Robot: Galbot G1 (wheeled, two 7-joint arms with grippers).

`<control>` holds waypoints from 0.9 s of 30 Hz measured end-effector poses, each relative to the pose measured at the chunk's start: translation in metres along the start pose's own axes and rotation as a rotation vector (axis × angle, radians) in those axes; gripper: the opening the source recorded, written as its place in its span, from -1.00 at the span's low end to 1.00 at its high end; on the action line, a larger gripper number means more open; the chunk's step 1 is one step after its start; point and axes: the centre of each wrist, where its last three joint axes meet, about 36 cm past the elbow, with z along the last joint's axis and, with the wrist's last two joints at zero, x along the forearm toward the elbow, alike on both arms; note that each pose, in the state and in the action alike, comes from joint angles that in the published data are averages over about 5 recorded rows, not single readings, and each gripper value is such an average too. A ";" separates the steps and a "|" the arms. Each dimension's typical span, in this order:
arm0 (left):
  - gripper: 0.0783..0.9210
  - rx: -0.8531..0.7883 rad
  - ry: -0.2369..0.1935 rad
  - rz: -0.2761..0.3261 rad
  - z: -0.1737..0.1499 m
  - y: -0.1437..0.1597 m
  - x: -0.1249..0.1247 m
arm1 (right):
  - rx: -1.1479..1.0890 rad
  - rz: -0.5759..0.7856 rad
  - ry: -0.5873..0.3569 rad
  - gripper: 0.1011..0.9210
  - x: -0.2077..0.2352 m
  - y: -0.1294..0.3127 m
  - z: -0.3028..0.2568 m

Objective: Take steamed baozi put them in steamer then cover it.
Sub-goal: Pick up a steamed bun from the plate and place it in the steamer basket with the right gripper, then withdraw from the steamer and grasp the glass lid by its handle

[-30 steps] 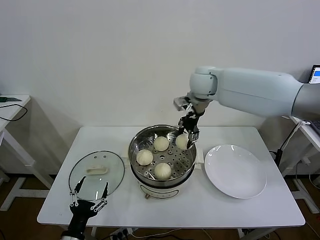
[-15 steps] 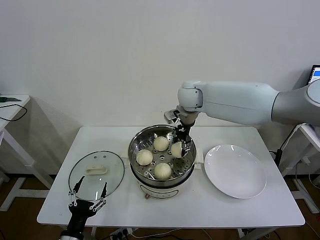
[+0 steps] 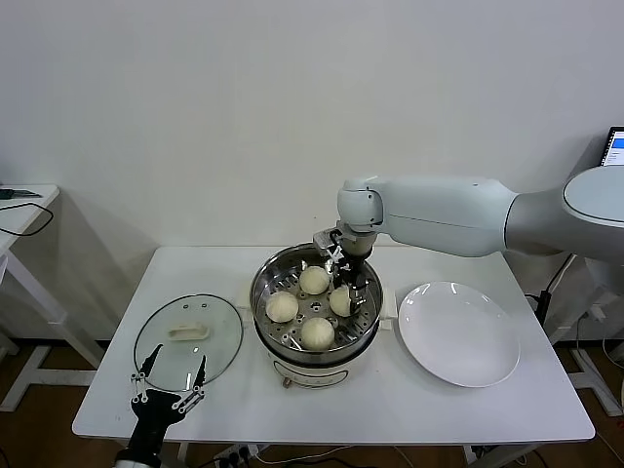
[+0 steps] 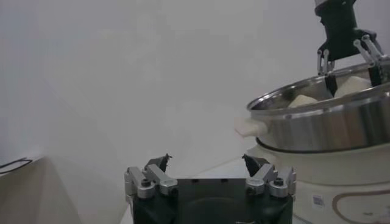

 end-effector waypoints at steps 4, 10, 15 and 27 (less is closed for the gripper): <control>0.77 0.000 0.000 0.000 -0.001 0.000 0.000 | 0.002 0.007 -0.004 0.72 0.003 0.002 0.001; 0.77 -0.002 -0.003 -0.001 -0.002 0.000 -0.002 | 0.009 0.036 -0.026 0.76 0.016 0.008 0.006; 0.77 -0.020 -0.010 -0.009 -0.002 0.002 -0.004 | 0.012 0.118 -0.104 0.76 0.031 0.021 0.020; 0.77 -0.163 -0.032 -0.050 -0.004 0.007 -0.016 | -0.115 0.804 -0.501 0.76 0.030 0.089 0.088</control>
